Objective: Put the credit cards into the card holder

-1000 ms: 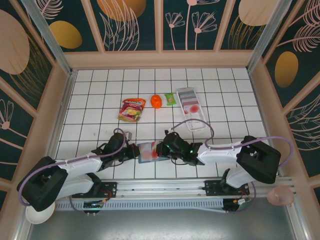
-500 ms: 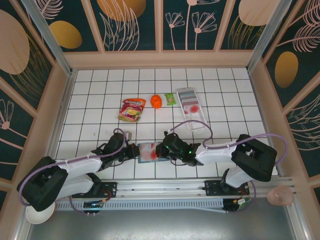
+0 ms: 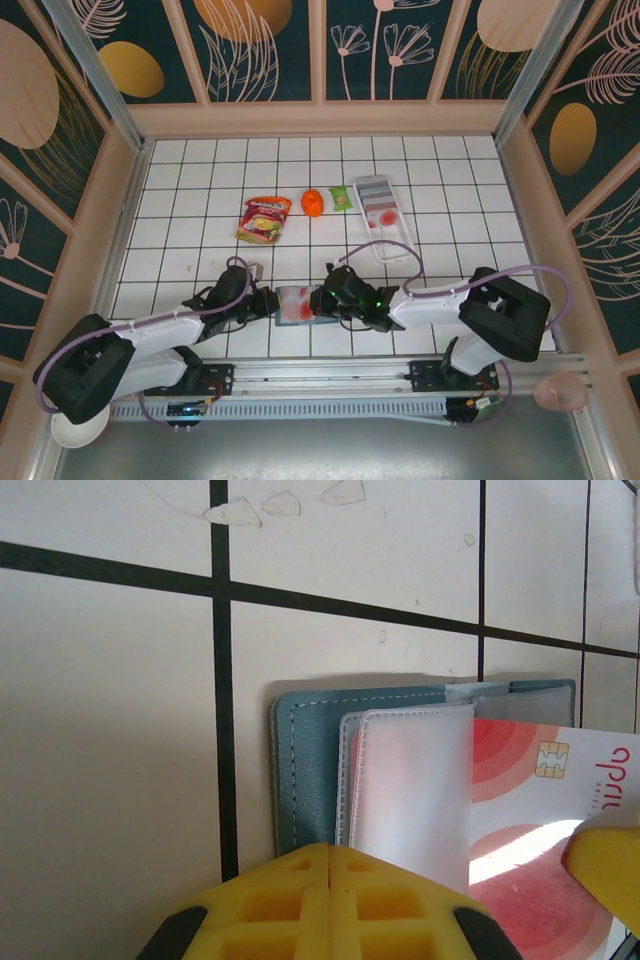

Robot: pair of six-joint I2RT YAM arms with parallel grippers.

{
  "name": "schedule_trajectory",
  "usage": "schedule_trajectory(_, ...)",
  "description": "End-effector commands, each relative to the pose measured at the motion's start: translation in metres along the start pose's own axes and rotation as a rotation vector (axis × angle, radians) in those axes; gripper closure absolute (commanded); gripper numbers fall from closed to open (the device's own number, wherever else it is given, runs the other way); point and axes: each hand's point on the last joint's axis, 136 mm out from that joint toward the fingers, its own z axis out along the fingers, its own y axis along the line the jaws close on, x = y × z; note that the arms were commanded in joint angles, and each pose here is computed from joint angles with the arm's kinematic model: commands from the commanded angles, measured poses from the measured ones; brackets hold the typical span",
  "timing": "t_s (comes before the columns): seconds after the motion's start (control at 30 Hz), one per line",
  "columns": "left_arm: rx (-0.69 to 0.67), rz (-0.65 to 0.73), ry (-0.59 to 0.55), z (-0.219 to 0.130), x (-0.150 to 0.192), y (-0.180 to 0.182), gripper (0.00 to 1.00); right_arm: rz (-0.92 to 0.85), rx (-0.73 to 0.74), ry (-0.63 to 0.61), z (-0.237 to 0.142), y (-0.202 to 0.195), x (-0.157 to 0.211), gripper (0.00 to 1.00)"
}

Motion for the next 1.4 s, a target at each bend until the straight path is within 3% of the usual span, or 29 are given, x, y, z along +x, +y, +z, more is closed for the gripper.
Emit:
schedule_trajectory(0.0, -0.033, -0.009, 0.016, -0.001, 0.008, 0.011, 1.00, -0.002, 0.058, 0.055, 0.004, -0.015, 0.011, 1.00)
schedule_trajectory(0.37, -0.033, -0.008, 0.008, -0.003, 0.007, 0.011, 1.00, -0.030, 0.110, 0.052, 0.001, -0.018, 0.007, 0.80)
schedule_trajectory(1.0, -0.031, -0.012, 0.004, -0.005, 0.009, 0.013, 1.00, -0.068, 0.080, 0.111, 0.016, 0.002, 0.012, 0.74)
schedule_trajectory(1.37, -0.034, -0.007, -0.003, -0.007, 0.008, 0.013, 1.00, -0.091, 0.180, 0.092, 0.012, -0.004, 0.003, 0.57)
